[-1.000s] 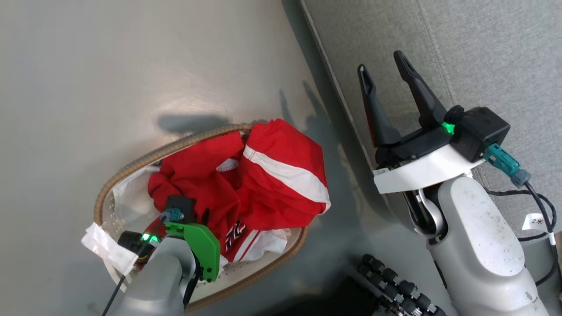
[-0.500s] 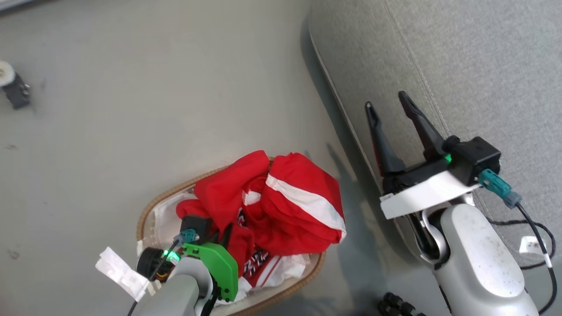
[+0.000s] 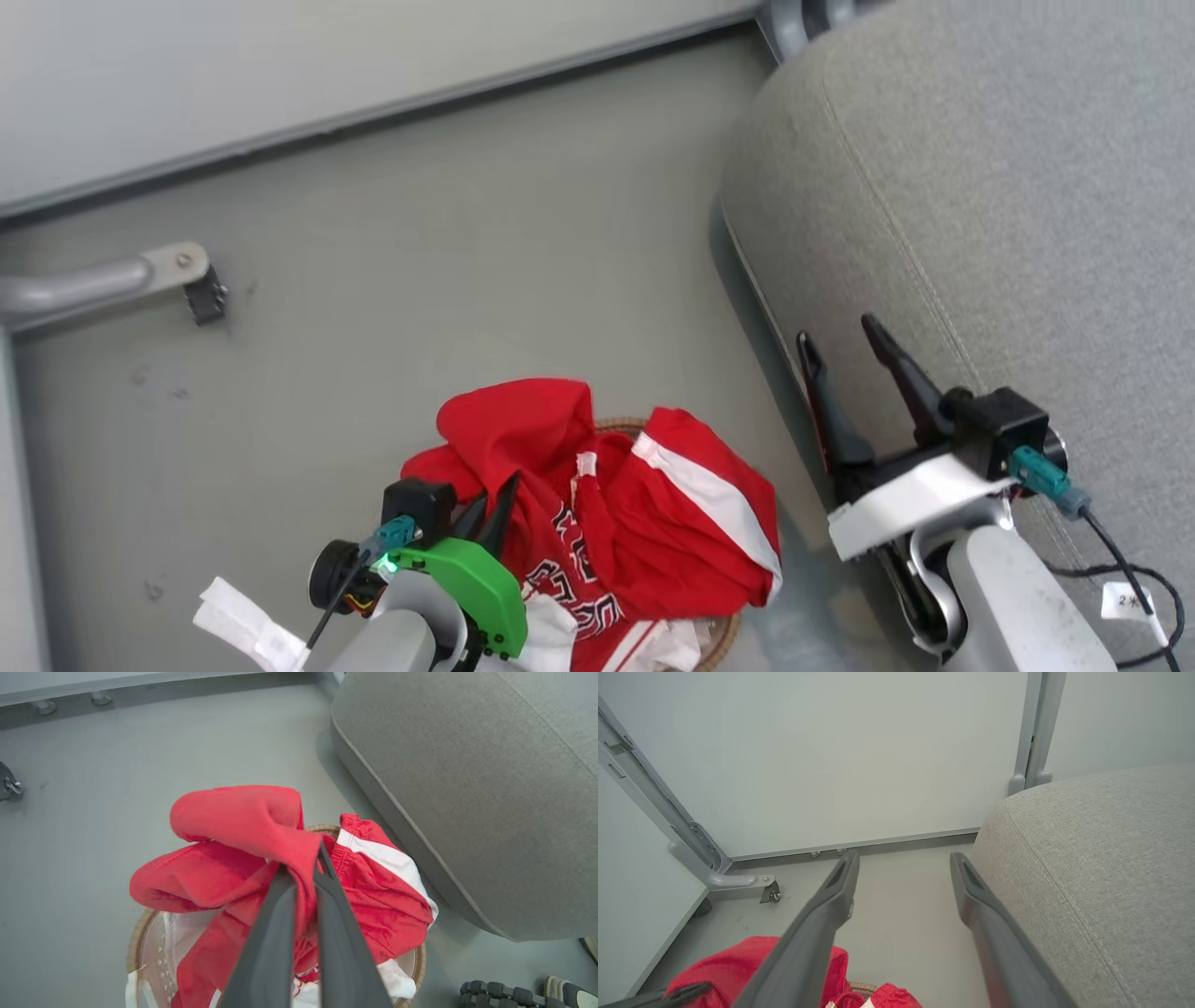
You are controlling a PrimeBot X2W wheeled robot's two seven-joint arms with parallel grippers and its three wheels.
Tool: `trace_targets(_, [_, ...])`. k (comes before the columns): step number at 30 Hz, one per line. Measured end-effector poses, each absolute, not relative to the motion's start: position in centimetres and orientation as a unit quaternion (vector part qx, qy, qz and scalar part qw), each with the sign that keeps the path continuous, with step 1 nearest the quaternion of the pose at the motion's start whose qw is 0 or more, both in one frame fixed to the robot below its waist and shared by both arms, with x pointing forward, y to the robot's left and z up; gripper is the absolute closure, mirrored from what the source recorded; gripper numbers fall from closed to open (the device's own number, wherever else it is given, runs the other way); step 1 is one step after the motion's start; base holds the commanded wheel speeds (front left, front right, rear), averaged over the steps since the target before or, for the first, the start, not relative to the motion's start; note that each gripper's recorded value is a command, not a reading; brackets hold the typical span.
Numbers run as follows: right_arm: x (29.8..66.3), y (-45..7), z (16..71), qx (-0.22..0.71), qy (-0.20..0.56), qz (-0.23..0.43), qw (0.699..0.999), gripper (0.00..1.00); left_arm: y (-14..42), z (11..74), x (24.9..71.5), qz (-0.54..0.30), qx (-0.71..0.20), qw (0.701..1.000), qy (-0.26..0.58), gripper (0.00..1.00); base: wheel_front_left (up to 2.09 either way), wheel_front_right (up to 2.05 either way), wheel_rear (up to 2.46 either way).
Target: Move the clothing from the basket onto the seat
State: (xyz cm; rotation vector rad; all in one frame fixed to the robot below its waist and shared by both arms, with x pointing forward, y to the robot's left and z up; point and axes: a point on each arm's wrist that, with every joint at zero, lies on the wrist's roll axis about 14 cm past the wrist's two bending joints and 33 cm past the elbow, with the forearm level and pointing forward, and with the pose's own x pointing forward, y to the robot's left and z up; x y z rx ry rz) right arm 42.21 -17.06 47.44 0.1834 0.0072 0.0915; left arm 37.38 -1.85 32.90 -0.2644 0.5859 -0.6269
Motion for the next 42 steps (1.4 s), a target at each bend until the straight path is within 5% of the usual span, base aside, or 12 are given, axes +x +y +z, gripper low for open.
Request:
trace_targets(12, [39.3,-15.4,49.4,0.097,-0.016,0.070,0.993,0.00,-0.3,45.3,40.3,-0.287,-0.137,0.945,0.083,1.00,0.00,0.00,0.00])
trace_targets(22, [37.9,-13.8,49.5,0.097,-0.014,0.094,0.991,0.00,-0.3,55.6,41.1,-0.296,-0.140,0.942,-0.073,1.00,0.00,0.00,0.00])
trace_targets(42, [39.5,-2.7,53.1,0.071,-0.054,0.275,0.957,0.00,-2.3,59.2,39.4,-0.342,-0.151,0.920,-0.121,1.00,0.00,0.00,0.00])
